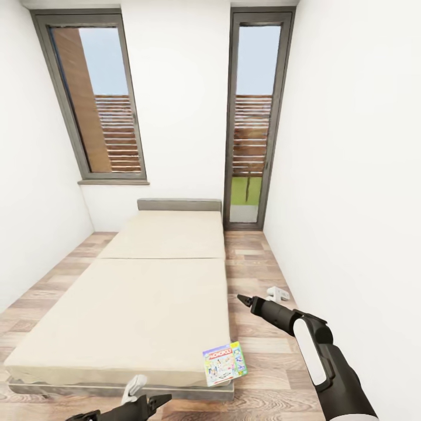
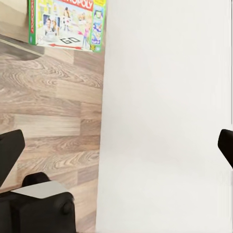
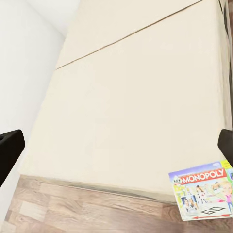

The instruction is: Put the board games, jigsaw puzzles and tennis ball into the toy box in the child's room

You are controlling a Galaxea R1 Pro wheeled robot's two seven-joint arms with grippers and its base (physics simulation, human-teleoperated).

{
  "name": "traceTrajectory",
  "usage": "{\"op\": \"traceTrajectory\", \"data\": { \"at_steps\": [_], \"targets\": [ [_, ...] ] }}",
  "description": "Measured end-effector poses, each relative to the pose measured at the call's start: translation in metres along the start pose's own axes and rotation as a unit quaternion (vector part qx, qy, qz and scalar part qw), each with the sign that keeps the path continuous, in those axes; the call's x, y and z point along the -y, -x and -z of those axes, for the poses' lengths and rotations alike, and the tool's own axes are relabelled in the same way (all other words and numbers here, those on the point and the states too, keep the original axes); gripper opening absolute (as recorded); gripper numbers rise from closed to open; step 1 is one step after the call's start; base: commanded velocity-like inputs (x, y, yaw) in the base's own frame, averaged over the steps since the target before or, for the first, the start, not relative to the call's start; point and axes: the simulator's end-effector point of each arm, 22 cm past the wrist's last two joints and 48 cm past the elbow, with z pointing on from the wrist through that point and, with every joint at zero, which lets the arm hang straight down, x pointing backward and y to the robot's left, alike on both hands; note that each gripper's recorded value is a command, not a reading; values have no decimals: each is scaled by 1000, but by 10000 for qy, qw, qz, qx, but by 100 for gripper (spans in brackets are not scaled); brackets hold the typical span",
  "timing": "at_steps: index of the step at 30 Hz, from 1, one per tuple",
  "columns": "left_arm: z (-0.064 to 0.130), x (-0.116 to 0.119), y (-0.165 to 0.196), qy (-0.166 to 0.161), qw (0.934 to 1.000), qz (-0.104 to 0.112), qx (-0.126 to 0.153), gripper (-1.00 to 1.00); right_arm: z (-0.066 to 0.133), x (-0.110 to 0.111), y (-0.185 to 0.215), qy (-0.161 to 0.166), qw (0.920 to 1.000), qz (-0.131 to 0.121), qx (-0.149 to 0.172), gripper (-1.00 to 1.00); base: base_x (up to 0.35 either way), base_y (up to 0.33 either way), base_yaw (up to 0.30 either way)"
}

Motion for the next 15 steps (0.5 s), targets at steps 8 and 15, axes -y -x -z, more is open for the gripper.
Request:
{"op": "traceTrajectory", "data": {
  "at_steps": [8, 15],
  "targets": [
    [-17, 15, -7, -91, 9999, 46, -24, 100, 2, 3, 1, -25, 10000, 28, -22, 100, 0, 37, 0],
    [-21, 26, 9, -171, 9998, 8, 42, 100, 3, 3, 1, -29, 10000, 32, -52, 100, 0, 5, 0]
  ]
}}
